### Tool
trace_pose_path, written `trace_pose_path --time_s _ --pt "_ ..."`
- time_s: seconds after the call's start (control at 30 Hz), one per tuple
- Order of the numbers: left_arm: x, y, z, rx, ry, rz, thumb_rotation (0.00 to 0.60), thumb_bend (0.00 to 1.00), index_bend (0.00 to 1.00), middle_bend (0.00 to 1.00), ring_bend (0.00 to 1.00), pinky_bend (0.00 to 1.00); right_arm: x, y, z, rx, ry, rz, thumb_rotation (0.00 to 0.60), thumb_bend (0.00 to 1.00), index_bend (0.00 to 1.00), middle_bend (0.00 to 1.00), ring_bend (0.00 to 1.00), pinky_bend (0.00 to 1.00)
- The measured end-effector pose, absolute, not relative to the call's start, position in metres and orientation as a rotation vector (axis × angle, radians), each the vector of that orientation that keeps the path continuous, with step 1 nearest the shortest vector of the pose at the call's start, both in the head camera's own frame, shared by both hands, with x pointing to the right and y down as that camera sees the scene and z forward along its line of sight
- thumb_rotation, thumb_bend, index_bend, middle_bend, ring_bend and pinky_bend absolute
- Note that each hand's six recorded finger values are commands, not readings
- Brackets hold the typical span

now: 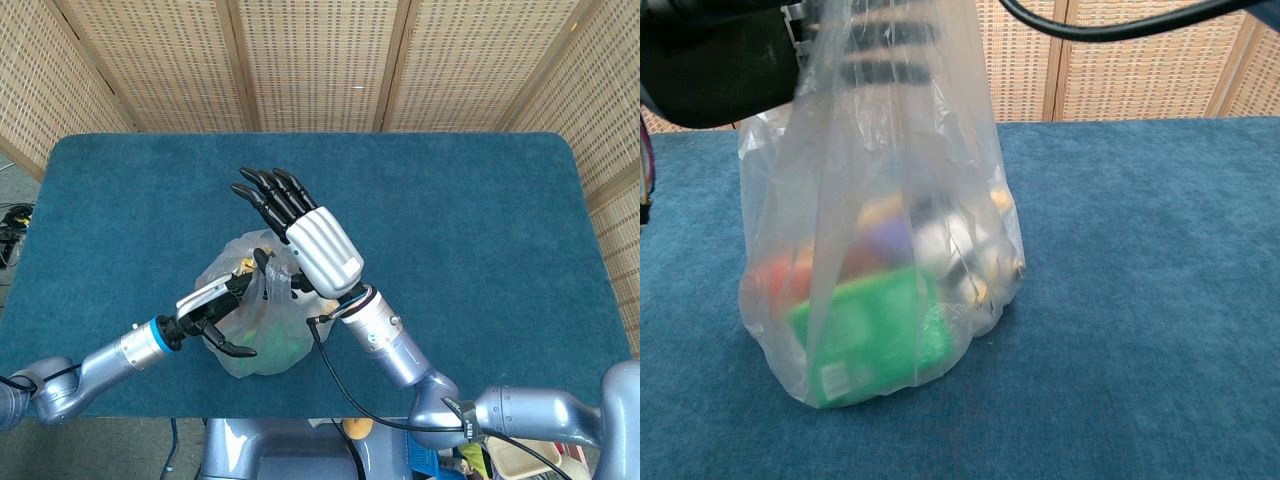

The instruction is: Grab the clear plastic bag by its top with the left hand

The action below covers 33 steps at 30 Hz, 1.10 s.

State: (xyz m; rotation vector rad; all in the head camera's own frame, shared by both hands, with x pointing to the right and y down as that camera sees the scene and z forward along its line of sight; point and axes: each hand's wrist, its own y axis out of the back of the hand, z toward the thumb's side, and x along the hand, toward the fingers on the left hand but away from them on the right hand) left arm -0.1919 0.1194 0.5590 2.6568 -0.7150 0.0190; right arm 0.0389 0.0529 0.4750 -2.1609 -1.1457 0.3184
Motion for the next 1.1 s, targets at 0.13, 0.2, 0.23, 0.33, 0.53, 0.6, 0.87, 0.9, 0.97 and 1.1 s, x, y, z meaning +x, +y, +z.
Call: trace_pose_path --time_s 0.13,0.2,0.23,0.33,0.53,0.6,0.87,0.9,0.97,1.1 --pt "-0.182 0.120 0.555 2.644 -0.711 -0.017 0.600 0.19 0.20 0.19 0.21 0.23 0.037 0.053 0.476 -2.157 -1.135 0.323 0.600 0.61 0.00 0.05 0.00 0.00" --pt "-0.180 0.120 0.554 2.643 -0.711 -0.026 0.600 0.19 0.20 0.19 0.21 0.23 0.036 0.053 0.475 -2.154 -1.133 0.324 0.600 0.61 0.00 0.05 0.00 0.00" --pt "-0.178 0.120 0.554 2.645 -0.711 -0.027 0.600 0.19 0.20 0.19 0.21 0.23 0.036 0.053 0.475 -2.154 -1.134 0.323 0.600 0.61 0.00 0.05 0.00 0.00" --pt "-0.174 0.121 0.554 2.648 -0.703 -0.024 0.600 0.19 0.20 0.19 0.22 0.23 0.035 0.052 0.474 -2.152 -1.138 0.321 0.600 0.61 0.00 0.05 0.00 0.00" --pt "-0.163 0.124 0.555 2.659 -0.672 -0.006 0.600 0.19 0.20 0.19 0.22 0.23 0.033 0.050 0.472 -2.140 -1.131 0.325 0.600 0.60 0.00 0.05 0.00 0.00" --pt "-0.158 0.125 0.556 2.665 -0.662 -0.001 0.600 0.19 0.20 0.20 0.22 0.23 0.032 0.050 0.472 -2.137 -1.124 0.328 0.600 0.60 0.00 0.05 0.00 0.00" --pt "-0.139 0.126 0.558 2.701 -0.651 0.025 0.600 0.19 0.21 0.20 0.22 0.23 0.026 0.050 0.470 -2.132 -1.096 0.335 0.600 0.58 0.00 0.05 0.00 0.00" --pt "-0.137 0.126 0.558 2.704 -0.654 0.029 0.600 0.19 0.21 0.20 0.22 0.23 0.026 0.050 0.470 -2.131 -1.093 0.335 0.600 0.58 0.00 0.06 0.00 0.00" --pt "-0.130 0.125 0.561 2.713 -0.665 0.039 0.600 0.19 0.21 0.20 0.22 0.23 0.024 0.050 0.469 -2.124 -1.077 0.339 0.600 0.57 0.00 0.06 0.00 0.00" --pt "-0.117 0.124 0.566 2.726 -0.695 0.062 0.600 0.19 0.21 0.20 0.23 0.23 0.020 0.050 0.469 -2.119 -1.054 0.355 0.600 0.56 0.00 0.06 0.00 0.00"
